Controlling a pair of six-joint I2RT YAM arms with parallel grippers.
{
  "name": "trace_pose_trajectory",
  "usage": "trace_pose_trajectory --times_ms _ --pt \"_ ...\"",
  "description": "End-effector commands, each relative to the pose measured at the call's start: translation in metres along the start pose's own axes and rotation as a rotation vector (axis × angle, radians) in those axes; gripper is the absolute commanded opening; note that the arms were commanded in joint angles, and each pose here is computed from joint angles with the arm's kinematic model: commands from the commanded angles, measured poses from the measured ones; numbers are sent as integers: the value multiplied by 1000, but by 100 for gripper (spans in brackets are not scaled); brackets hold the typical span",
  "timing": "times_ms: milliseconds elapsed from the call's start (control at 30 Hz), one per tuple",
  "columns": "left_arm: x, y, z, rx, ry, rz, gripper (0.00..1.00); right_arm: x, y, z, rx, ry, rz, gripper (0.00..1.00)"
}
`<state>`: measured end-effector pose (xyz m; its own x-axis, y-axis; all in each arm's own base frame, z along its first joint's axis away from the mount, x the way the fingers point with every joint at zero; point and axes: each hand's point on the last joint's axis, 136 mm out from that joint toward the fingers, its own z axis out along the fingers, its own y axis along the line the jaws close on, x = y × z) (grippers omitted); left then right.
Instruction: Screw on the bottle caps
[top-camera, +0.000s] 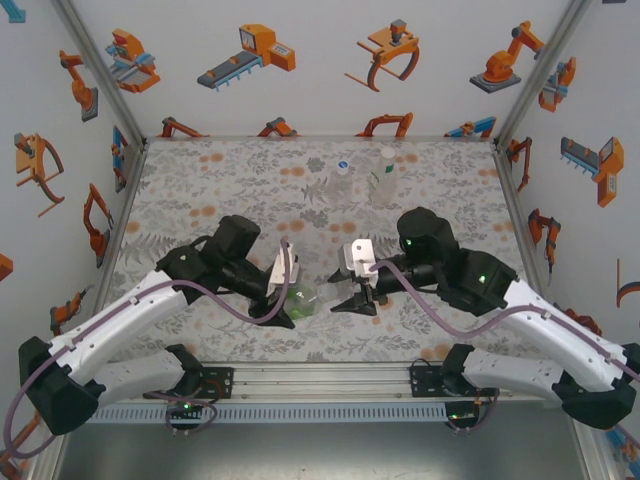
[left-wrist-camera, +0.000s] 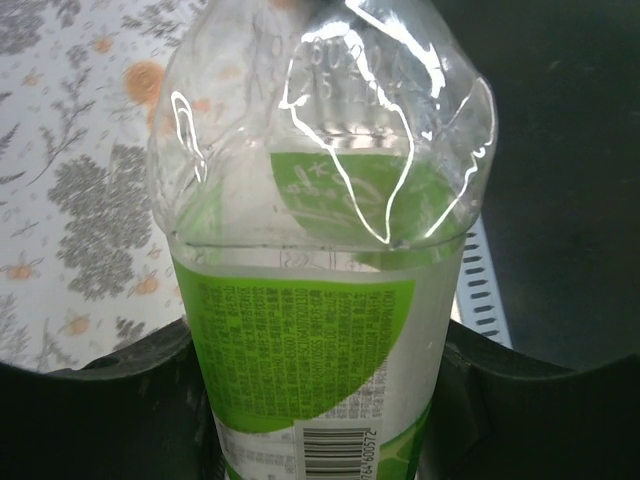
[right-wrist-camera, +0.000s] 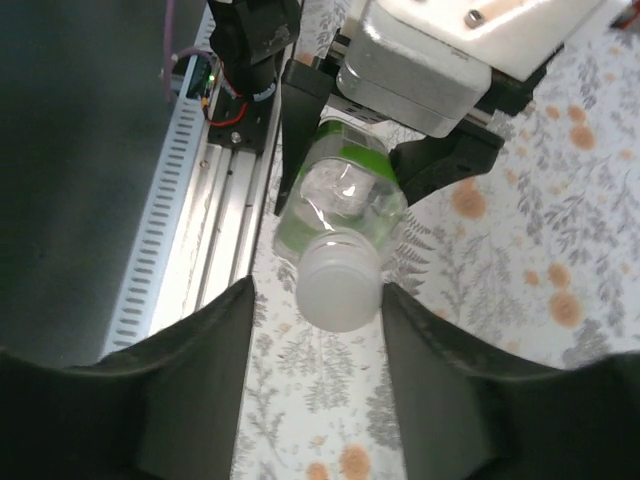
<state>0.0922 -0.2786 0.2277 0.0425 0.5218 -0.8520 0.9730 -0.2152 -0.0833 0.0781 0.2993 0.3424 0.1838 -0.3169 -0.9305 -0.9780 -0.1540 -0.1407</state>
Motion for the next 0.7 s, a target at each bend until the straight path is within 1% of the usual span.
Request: trace_pose_trajectory --times_ms 0,67,100,167,233,333,433,500,667 --pt "-9 16 -11 -124 -1 33 0 0 -3 -3 47 -31 114 57" --pt "-8 23 -13 -171 7 35 0 -2 -14 -5 116 -60 166 58" --pt "-7 27 -15 -197 13 34 0 -2 -23 -7 173 -72 209 58" --pt "-4 34 -17 -247 28 32 0 0 -48 -14 318 -105 346 58" --pt "0 43 -21 -307 49 28 0 4 -73 -23 463 -177 551 54" --pt "6 57 -26 -389 81 14 0 6 -88 -26 524 -291 794 47" --pt "13 70 -30 -463 122 -3 0 14 -99 -26 558 -361 1012 46" --pt "17 75 -32 -492 143 -13 0 25 -105 -27 599 -381 1155 46" --pt "22 80 -32 -509 166 -22 0 39 -113 -23 634 -421 1328 50"
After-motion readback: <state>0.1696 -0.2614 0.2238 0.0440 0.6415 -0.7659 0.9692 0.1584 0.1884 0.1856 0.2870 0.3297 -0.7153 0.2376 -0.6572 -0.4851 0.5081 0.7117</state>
